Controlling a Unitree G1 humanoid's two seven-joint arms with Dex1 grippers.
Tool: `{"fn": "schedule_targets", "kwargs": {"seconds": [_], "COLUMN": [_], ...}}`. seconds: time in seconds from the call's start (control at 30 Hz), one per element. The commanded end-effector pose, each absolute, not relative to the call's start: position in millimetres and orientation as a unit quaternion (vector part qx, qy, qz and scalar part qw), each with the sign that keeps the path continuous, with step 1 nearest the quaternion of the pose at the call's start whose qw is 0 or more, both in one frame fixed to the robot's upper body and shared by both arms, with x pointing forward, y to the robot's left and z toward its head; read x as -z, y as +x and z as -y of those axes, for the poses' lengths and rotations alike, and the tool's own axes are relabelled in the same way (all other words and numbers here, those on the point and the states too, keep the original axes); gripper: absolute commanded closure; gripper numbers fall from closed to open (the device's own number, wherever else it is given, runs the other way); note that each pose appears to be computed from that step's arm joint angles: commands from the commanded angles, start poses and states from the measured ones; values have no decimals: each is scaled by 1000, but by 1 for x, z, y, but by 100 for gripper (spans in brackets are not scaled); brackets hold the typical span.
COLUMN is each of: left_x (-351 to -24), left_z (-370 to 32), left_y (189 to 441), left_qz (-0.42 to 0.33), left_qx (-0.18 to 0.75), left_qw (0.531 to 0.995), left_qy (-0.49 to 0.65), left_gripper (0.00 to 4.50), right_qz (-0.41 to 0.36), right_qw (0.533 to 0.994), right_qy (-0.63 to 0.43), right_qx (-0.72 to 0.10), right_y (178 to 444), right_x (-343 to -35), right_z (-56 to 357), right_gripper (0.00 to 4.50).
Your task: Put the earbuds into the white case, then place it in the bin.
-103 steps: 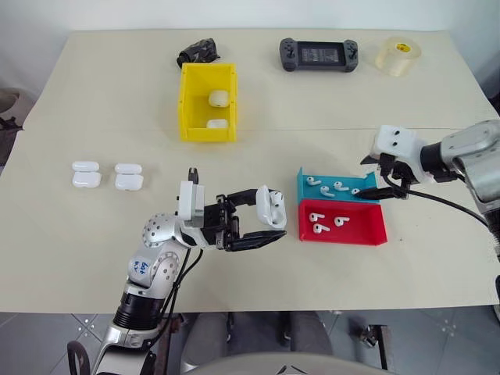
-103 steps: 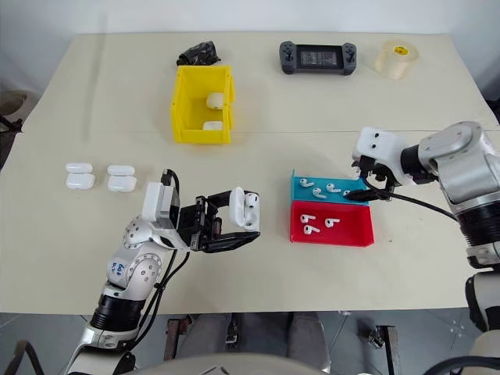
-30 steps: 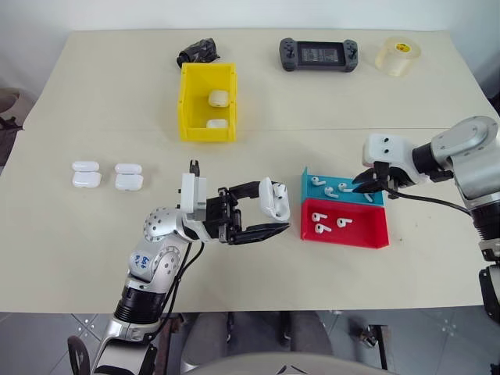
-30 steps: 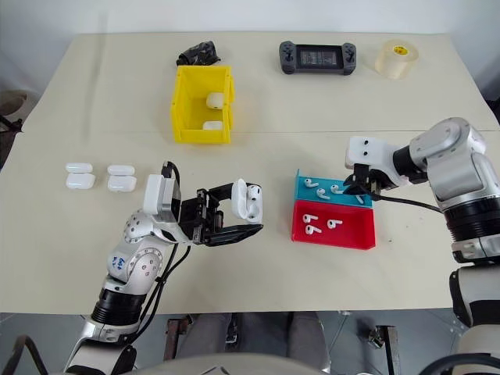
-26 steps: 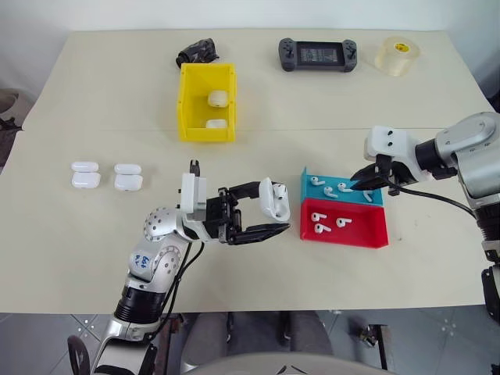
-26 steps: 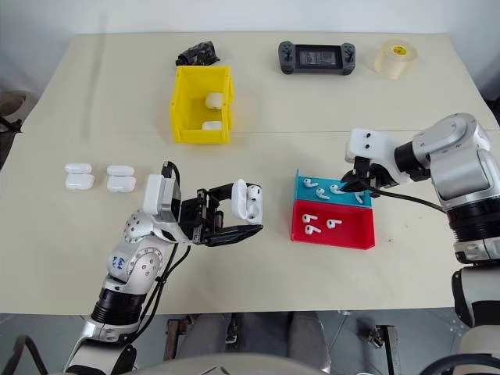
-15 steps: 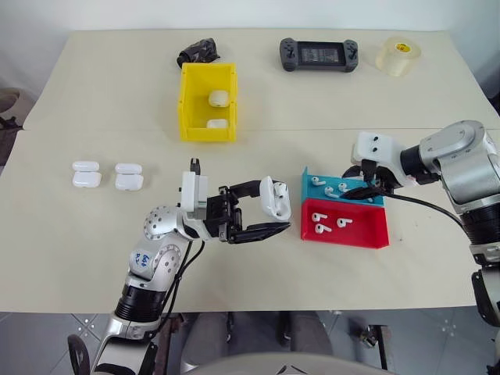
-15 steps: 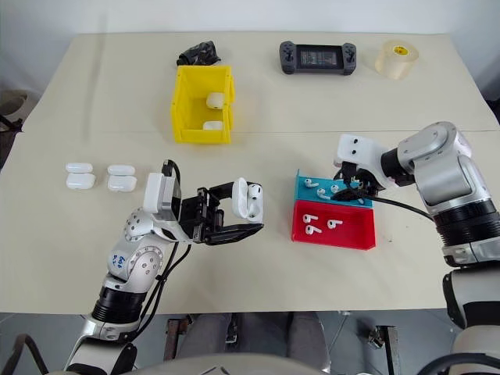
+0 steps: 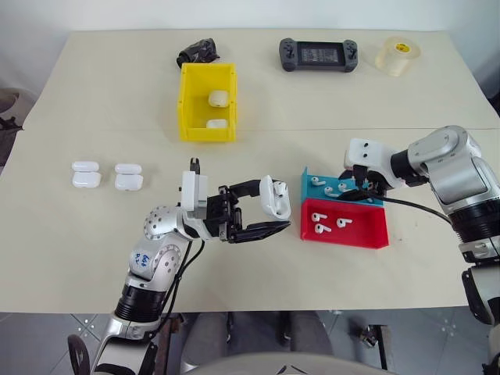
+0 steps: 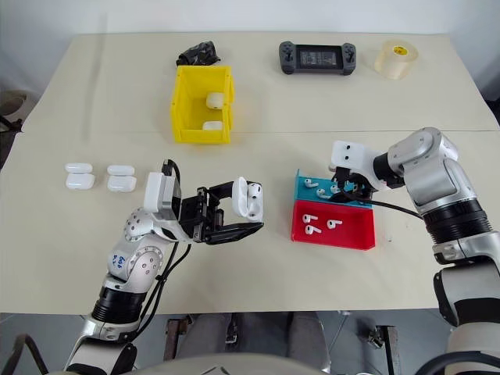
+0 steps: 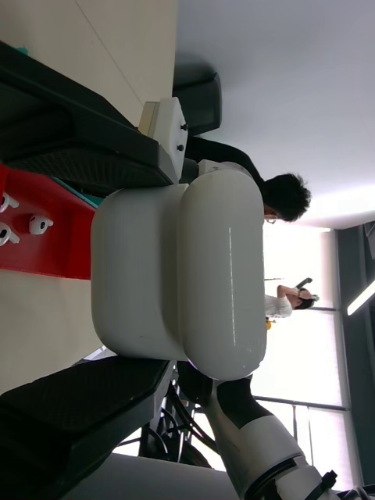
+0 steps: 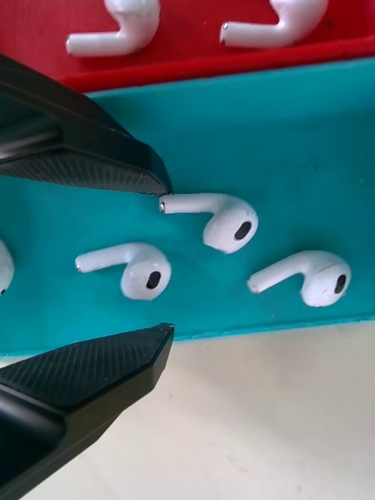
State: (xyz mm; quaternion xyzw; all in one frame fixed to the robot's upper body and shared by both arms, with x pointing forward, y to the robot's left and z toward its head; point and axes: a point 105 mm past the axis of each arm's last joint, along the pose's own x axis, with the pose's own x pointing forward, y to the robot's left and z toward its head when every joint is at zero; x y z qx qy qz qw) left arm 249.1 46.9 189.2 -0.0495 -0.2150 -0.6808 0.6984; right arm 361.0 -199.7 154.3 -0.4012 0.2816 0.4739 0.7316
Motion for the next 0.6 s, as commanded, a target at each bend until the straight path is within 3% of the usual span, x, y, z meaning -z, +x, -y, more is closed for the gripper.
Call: {"fn": "schedule_targets", "kwargs": {"seconds": [0.03, 0.3, 0.4, 0.57, 0.6], "left_x": [-198, -198, -199, -199, -200], "left_z": [-47, -48, -47, -48, -48], "left_y": [245, 245, 245, 246, 246], "left_qz": [233, 234, 234, 235, 235], "left_qx": [682, 682, 682, 682, 682], "left_qw": [692, 692, 692, 692, 692], "left_qy": [-39, -38, -37, -35, -35], "left_gripper": [170, 170, 170, 170, 170], "right_qz": [-282, -289, -295, -298, -297], "right_qw": [735, 736, 736, 733, 734], "right_qy": [-412, -413, -410, -404, -404], "right_qx": [-459, -451, -451, -459, -459], "right_y": [364, 365, 364, 362, 362], "right_x": [-158, -156, -154, -151, -151], "right_z": [207, 213, 215, 213, 212], "right_gripper": [179, 179, 240, 396, 398]}}
